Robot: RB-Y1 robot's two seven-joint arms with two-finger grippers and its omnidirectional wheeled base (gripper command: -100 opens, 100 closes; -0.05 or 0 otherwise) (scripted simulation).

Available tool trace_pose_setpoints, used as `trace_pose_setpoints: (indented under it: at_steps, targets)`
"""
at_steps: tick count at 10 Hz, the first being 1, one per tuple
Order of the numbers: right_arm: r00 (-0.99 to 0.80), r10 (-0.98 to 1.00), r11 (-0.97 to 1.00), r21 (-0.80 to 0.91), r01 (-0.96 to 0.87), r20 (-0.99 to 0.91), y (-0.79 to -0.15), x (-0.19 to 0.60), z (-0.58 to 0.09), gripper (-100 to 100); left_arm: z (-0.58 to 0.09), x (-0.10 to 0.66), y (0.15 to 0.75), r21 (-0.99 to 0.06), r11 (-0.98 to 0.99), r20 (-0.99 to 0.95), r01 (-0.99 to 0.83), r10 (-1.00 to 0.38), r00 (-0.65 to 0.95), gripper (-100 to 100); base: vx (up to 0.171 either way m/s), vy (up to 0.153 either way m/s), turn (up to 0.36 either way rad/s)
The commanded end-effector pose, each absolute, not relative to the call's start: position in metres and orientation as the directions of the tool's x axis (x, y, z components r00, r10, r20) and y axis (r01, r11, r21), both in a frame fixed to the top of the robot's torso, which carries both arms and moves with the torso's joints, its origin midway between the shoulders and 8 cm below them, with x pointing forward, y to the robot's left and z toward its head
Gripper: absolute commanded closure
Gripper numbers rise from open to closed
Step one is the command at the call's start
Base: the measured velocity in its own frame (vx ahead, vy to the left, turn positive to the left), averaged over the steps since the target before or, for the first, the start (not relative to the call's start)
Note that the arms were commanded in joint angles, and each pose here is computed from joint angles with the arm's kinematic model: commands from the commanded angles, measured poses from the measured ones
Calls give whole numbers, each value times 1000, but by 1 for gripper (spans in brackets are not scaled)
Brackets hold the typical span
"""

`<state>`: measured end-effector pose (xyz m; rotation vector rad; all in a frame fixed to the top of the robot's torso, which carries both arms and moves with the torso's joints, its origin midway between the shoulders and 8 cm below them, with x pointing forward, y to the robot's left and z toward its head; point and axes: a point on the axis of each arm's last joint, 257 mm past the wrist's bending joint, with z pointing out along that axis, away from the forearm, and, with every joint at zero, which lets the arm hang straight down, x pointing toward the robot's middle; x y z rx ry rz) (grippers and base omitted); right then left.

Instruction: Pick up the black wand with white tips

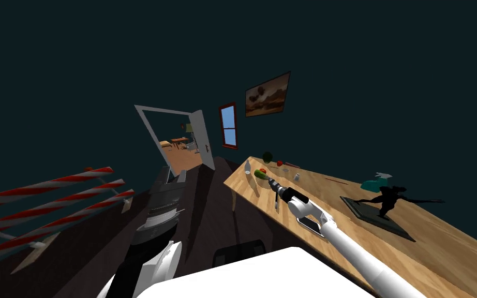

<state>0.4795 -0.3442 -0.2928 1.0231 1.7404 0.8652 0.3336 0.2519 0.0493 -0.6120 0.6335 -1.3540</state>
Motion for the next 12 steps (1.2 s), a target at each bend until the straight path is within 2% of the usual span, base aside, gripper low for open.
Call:
trace_pose_setpoints:
  at_steps: [1,12]
  targets:
    - [-258,901,420,852,313,-350,-352,476,-307,-100,49,334,252,-722,116,-60,682,-993,105,0,16,0,124]
    - [-370,881,473,561,680,-294,-452,405,-421,-100,49,334,252,-722,116,-60,682,-993,106,0,12,-6,200]
